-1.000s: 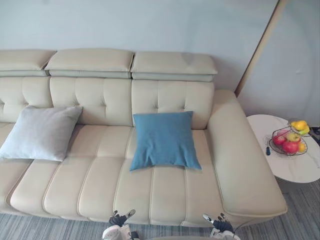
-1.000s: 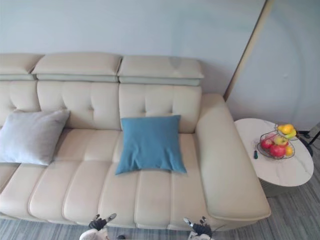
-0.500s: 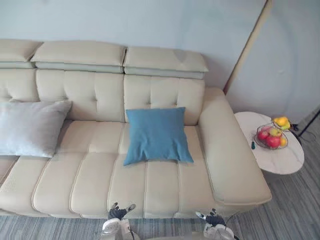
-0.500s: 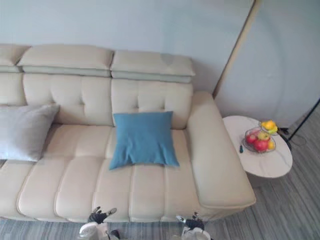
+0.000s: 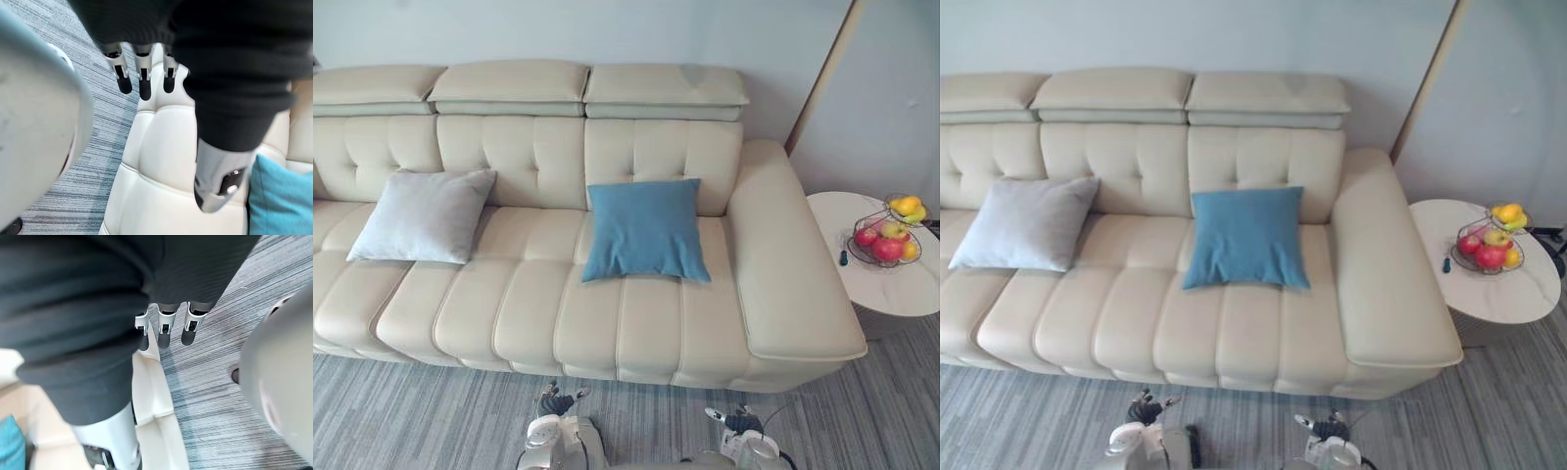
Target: Pick up cushions and gather them together orderly.
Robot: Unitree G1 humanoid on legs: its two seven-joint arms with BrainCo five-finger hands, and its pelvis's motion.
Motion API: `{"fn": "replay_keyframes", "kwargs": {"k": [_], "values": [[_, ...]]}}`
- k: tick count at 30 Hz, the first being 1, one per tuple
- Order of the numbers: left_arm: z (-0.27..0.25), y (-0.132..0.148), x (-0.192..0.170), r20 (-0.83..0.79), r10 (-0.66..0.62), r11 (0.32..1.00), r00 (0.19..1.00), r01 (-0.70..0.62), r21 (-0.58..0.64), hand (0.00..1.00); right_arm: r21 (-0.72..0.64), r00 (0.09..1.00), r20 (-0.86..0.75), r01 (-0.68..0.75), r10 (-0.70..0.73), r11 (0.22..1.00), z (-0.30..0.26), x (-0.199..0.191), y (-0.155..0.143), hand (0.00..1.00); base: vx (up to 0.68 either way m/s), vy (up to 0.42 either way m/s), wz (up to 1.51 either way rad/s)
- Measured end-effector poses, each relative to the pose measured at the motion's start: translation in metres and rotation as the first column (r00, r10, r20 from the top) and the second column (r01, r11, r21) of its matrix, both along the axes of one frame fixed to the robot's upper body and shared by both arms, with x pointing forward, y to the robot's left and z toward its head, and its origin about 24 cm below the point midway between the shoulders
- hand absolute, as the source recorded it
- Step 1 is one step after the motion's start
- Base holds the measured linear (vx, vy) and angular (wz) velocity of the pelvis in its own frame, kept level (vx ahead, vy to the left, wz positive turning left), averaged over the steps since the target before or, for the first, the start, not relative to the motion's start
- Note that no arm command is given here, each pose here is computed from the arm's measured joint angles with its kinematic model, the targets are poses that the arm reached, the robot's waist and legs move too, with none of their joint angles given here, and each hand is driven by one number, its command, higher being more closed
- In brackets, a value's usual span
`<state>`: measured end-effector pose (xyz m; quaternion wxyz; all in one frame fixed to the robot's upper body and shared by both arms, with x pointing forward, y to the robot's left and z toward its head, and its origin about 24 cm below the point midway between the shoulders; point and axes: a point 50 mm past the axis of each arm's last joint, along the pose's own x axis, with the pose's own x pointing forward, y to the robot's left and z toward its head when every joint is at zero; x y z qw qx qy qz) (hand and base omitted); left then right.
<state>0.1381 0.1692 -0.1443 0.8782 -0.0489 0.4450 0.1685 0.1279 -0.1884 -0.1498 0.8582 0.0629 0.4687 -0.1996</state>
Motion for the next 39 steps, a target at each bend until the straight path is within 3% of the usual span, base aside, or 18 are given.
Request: {"fn": "replay_keyframes", "kwargs": {"k": [3,11,12,26,39], "values": [[-0.002,0.017,-0.007,-0.029,0.017,0.999,0.999,-0.016,0.036,0.00,0.057,0.999,-0.043,0.028,-0.026,0.998,-0.006,-0.013,0.013,0.00,-0.01,0.216,-0.14],[-0.010,0.018,-0.027,-0.103,0.022,0.999,0.994,-0.019,0.029,0.00,0.048,0.991,-0.078,0.110,-0.106,0.993,-0.010,-0.031,0.001,0.00,-0.02,0.075,-0.10],[-0.016,0.027,-0.046,-0.157,0.083,0.997,0.984,-0.082,0.015,0.00,0.031,0.985,-0.111,0.140,-0.135,0.990,-0.012,-0.046,-0.009,0.00,0.00,0.000,0.00],[-0.017,0.027,-0.052,-0.174,0.102,0.994,0.979,-0.106,-0.013,0.00,0.047,0.980,-0.145,0.147,-0.138,0.988,-0.014,-0.055,-0.009,0.00,0.00,-0.004,-0.06],[-0.016,0.019,-0.035,-0.147,0.108,0.990,0.983,-0.120,-0.076,0.00,0.046,0.989,-0.101,0.110,-0.105,0.993,-0.009,-0.036,-0.016,0.00,0.00,-0.049,-0.75]]}}
